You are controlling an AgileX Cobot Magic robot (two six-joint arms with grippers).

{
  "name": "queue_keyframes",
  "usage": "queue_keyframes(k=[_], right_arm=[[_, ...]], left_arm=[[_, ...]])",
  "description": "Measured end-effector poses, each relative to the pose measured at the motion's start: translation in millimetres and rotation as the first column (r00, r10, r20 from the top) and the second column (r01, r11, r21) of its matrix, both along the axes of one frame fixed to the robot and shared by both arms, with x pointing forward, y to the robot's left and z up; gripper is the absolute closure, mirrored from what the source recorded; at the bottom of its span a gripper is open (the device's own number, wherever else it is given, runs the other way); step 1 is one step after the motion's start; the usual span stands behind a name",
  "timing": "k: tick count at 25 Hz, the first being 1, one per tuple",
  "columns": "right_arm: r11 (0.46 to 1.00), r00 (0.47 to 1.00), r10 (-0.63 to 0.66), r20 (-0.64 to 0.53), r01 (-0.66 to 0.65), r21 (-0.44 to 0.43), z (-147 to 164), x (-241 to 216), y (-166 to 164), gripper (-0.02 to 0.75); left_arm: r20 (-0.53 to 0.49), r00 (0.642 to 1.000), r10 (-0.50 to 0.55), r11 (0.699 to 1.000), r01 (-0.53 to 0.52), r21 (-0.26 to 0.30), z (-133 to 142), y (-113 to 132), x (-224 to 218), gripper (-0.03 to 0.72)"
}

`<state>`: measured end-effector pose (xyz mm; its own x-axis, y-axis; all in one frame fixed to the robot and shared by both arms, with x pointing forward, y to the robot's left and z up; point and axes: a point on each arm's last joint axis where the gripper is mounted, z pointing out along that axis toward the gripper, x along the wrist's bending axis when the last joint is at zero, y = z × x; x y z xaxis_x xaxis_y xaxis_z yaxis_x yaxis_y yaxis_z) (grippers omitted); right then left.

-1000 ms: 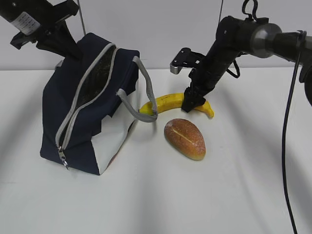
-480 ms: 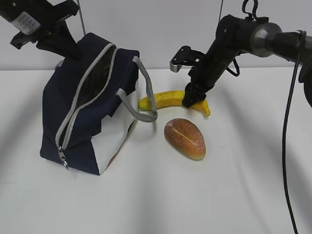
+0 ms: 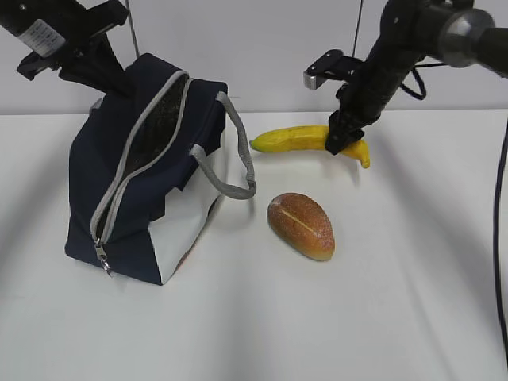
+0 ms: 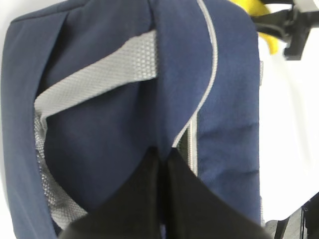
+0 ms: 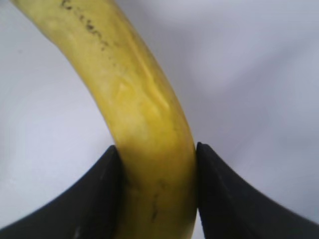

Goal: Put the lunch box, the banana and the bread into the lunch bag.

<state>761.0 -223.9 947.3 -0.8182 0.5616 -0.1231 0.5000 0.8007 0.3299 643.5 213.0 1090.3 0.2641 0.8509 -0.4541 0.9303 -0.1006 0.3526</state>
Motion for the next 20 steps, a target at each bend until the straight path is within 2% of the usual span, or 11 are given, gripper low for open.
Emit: queue_keyframes(k=[6, 9, 12, 17, 20], right_arm=[[0.980, 0.981, -0.196, 0.008, 0.196, 0.038, 43, -6, -38, 0.408], [0.955, 0.957, -0.290, 0.012, 0.289, 0.073, 74, -15, -44, 0.408], [0.921, 0.928, -0.372, 0.035, 0.364, 0.137, 110, -26, -43, 0.409], [0.859, 0.885, -0.463, 0.058, 0.430, 0.279, 174, -56, -38, 0.409], [0.827, 0.872, -0.489, 0.035, 0.450, 0.336, 199, -80, -36, 0.409]], left_arm=[[0.000, 1.000, 0.000, 1.000, 0.000, -0.001, 0, 0, 0, 0.690], [0.000, 1.000, 0.000, 1.000, 0.000, -0.003, 0, 0, 0, 0.690], [-0.001, 1.000, 0.000, 1.000, 0.000, -0.008, 0, -1, 0, 0.690], [-0.006, 1.000, 0.001, 0.998, -0.002, -0.059, 3, -4, 0, 0.690], [-0.009, 1.000, 0.002, 0.997, -0.003, -0.079, 4, -6, -1, 0.690]])
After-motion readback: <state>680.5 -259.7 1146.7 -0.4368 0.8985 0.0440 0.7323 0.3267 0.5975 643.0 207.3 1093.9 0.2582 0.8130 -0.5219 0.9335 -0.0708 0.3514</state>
